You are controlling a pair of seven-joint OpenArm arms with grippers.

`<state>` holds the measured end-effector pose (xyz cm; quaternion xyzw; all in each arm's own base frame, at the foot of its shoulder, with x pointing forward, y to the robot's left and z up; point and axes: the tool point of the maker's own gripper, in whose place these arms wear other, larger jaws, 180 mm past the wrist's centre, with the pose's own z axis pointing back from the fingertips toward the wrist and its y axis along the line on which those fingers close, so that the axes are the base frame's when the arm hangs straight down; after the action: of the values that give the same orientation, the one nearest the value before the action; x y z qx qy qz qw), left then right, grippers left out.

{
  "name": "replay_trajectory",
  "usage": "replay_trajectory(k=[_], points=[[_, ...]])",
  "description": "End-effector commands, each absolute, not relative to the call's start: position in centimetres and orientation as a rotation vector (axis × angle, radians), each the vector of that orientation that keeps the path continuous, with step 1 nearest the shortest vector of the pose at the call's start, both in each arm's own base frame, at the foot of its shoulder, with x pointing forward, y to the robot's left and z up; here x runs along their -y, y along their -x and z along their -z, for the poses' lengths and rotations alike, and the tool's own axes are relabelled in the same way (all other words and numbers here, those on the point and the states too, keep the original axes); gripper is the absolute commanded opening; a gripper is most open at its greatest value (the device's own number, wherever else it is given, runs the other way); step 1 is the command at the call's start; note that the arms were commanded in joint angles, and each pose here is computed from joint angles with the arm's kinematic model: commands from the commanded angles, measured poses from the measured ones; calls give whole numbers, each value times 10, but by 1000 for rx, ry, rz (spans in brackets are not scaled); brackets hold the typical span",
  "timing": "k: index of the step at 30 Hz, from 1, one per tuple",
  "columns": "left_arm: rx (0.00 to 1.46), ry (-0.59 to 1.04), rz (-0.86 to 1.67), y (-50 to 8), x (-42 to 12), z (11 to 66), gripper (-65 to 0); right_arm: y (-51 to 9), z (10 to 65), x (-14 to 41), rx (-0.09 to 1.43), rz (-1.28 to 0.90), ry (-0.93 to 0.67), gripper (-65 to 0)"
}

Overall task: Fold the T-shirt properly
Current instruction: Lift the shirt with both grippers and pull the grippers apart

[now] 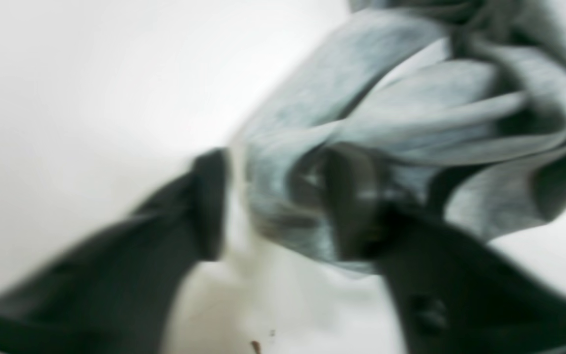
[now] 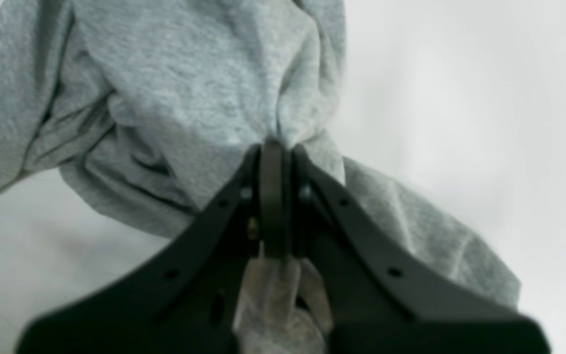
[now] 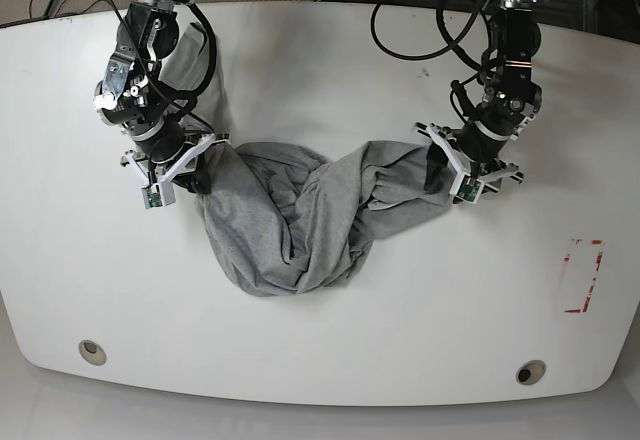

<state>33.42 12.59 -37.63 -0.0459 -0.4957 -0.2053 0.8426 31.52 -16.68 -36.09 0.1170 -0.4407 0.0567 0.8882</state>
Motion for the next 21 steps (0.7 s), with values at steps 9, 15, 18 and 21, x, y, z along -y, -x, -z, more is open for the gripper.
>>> replay_trajectory(k=[9,15,18,21], points=[[1045,194,611,-337,-101,362,-641,-323,345,168,973,-120,-249,-644],[1057,189,637,-338,-101,355,-641,-323,345,168,974,-122,-249,-644],[1063,178,662,-332,-101,350,-640,-324,342,168,981,-125,-246,-643],[1068,166,685,-326,-101,346,-640,-325,338,169,993,-128,-241,-642]])
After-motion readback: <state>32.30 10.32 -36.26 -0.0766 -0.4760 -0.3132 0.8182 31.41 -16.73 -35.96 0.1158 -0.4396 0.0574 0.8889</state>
